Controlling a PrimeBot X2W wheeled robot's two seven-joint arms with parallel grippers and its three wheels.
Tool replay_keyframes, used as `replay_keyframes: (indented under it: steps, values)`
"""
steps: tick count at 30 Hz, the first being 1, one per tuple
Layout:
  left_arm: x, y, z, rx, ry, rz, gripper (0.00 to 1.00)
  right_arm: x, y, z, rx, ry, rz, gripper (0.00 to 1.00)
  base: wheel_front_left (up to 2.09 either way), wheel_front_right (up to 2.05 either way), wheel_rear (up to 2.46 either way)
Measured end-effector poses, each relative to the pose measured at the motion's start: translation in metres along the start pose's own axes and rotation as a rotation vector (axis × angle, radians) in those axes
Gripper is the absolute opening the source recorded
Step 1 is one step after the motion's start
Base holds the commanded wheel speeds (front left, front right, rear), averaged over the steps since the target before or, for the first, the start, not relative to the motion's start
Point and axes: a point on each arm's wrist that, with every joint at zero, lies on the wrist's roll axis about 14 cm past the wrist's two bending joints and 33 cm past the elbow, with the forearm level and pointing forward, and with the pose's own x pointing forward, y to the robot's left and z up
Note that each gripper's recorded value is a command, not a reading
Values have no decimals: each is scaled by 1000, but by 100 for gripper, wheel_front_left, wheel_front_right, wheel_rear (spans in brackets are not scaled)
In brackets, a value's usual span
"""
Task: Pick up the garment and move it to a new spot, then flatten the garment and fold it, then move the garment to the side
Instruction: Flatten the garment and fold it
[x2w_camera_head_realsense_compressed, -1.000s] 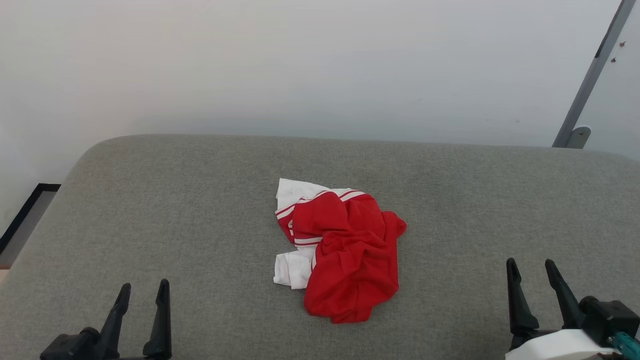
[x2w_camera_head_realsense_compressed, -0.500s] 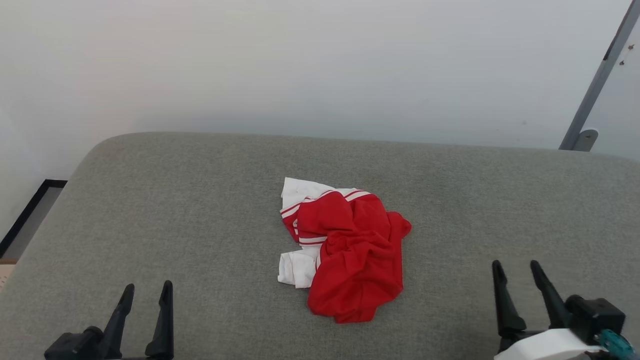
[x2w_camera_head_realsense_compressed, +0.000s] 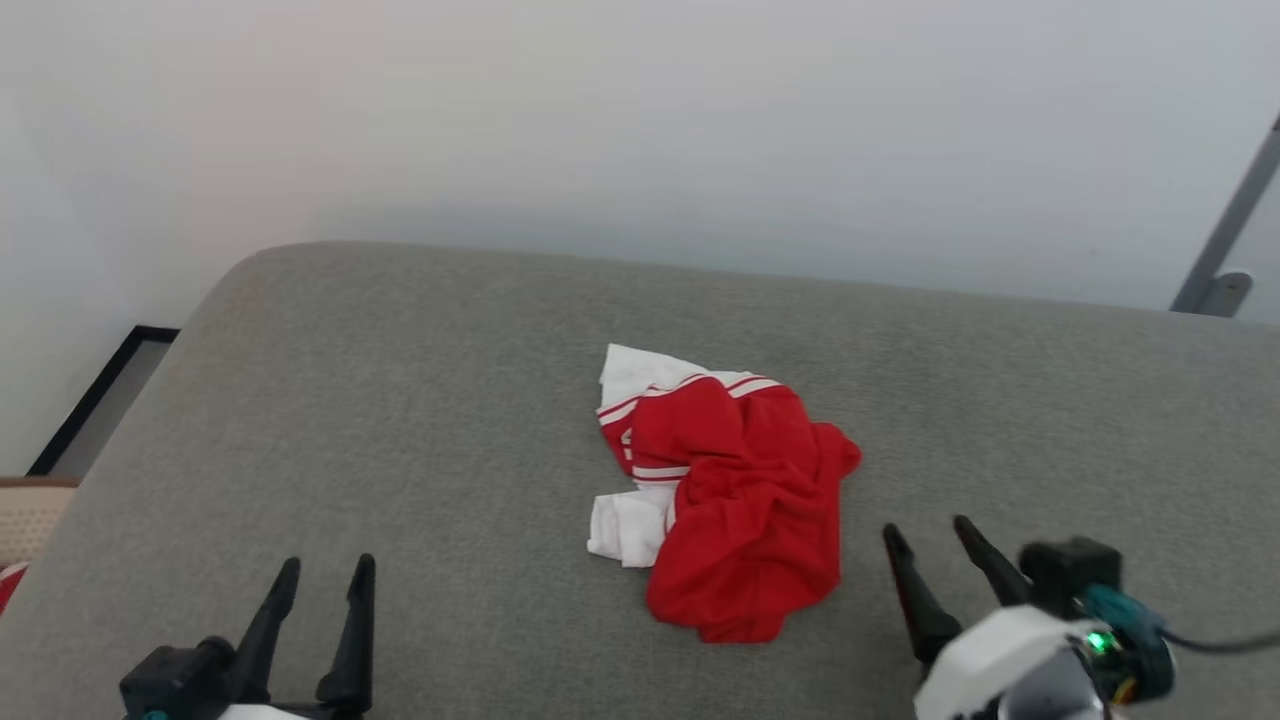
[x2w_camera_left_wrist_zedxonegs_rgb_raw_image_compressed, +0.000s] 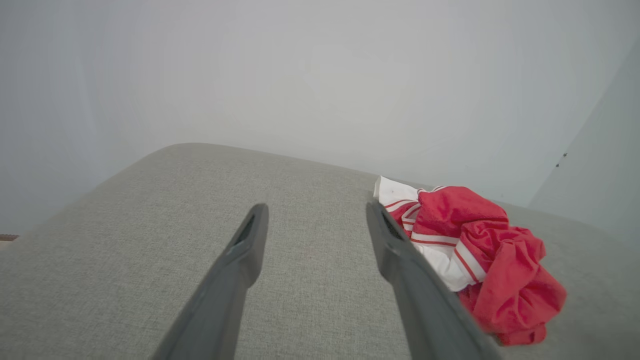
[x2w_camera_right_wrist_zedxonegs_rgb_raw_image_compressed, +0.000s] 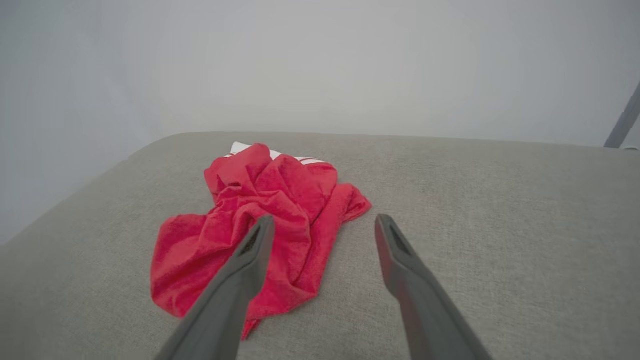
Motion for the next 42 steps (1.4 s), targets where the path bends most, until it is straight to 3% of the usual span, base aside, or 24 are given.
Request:
replay_keyframes:
  steps: [9,17,25,26,27,28,35,42]
  values:
    - [-7,5,-2,-9,6,32,100,37,45,-31,-89,261,149,100,0,0,0]
    - [-16,16,-4,-28,11,83,100,51,52,-76,-218,552,191,100,0,0,0]
    - [-18,30,-10,-36,32,142,100,64,56,-110,-338,732,229,100,0,0,0]
    - [-19,31,-11,-37,36,146,100,65,55,-111,-336,737,227,84,0,0,0]
    - [-18,32,-12,-39,40,149,100,66,55,-111,-338,736,226,21,0,0,0]
    - [-18,32,-13,-40,42,150,100,69,55,-109,-338,726,226,0,0,0,0]
    - [-9,33,-9,-40,29,141,100,75,43,-88,-291,673,186,0,0,0,0]
    - [-2,27,-6,-39,18,111,100,76,-6,-34,-272,560,63,0,0,0,0]
